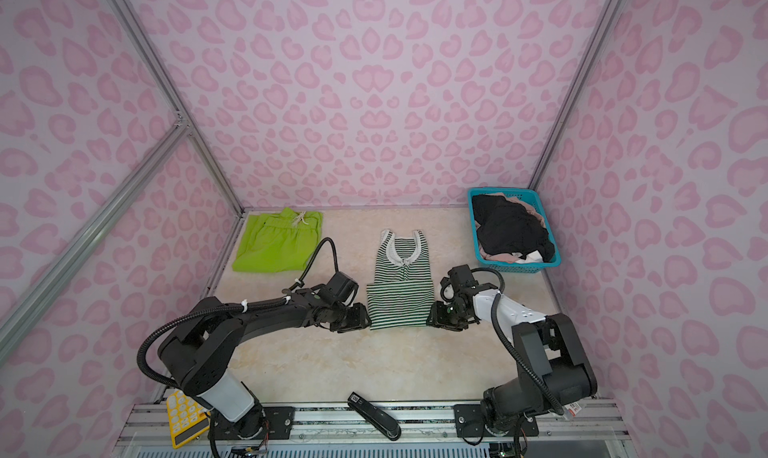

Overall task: Fold and stack the mixed laundry pile
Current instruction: 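Move both grippers to the near folded edge of the striped shirt, then grasp the near folded edge with both grippers and lift it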

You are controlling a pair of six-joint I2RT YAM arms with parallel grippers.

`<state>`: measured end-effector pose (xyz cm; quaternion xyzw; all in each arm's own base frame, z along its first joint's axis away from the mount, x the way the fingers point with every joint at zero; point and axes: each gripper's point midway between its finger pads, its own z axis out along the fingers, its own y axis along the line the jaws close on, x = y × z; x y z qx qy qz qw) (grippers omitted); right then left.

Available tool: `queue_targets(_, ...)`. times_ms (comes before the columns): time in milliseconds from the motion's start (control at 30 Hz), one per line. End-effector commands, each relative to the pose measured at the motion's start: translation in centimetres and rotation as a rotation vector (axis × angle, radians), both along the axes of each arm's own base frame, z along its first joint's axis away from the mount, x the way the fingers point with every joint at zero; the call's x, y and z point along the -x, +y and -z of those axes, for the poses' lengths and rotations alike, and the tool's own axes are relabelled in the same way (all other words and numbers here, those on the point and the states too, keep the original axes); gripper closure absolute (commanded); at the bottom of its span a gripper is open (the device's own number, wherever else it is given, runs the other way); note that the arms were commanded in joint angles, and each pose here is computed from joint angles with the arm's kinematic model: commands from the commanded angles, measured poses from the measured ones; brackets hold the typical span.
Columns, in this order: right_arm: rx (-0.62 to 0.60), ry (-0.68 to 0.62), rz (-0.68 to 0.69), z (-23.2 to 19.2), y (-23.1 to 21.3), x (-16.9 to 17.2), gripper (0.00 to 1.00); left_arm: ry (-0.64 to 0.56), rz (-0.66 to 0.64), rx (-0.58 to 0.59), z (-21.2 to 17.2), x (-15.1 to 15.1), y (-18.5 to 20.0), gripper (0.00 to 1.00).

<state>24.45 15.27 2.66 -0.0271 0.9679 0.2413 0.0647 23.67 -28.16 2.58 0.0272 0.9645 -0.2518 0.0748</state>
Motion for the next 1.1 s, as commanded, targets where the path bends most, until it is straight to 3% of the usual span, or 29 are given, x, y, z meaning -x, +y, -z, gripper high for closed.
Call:
queue_targets(0,-0.031,0.006,0.024,0.6,0.5,-0.3,0.56,-0.008,-0.023,0.054,0.3,-0.5,-1.3,0.53)
queue_targets(233,0.037,0.022,0.014,1.4,-0.1,0.8,0.71,0.025,-0.021,0.069,0.9,0.5,-2.5,0.63)
queue_targets(367,0.083,0.031,-0.014,1.8,-0.3,1.9,0.82,0.054,-0.061,0.027,1.4,1.0,-1.6,0.89)
queue_targets(433,0.103,0.035,-0.03,1.9,-0.3,2.5,0.85,0.067,-0.069,0.014,1.4,1.4,-1.3,0.97)
queue_targets(700,0.207,0.05,-0.127,1.3,0.7,7.0,0.88,0.111,-0.06,-0.105,0.7,5.9,1.7,0.97)
queue_targets(767,0.223,0.037,-0.128,0.7,0.7,7.9,0.88,0.119,-0.059,-0.116,0.4,7.2,2.1,0.96)
queue_targets(833,0.226,0.027,-0.122,0.1,0.5,8.8,0.87,0.119,-0.069,-0.13,0.0,8.0,2.8,0.87)
queue_targets(967,0.208,-0.006,-0.093,-1.2,0.0,9.6,0.66,0.108,-0.113,-0.124,-0.5,8.6,4.0,0.55)
queue_targets(1067,0.207,-0.042,-0.07,-1.4,-0.5,9.5,0.55,0.105,-0.115,-0.098,-0.6,8.9,4.2,0.47)
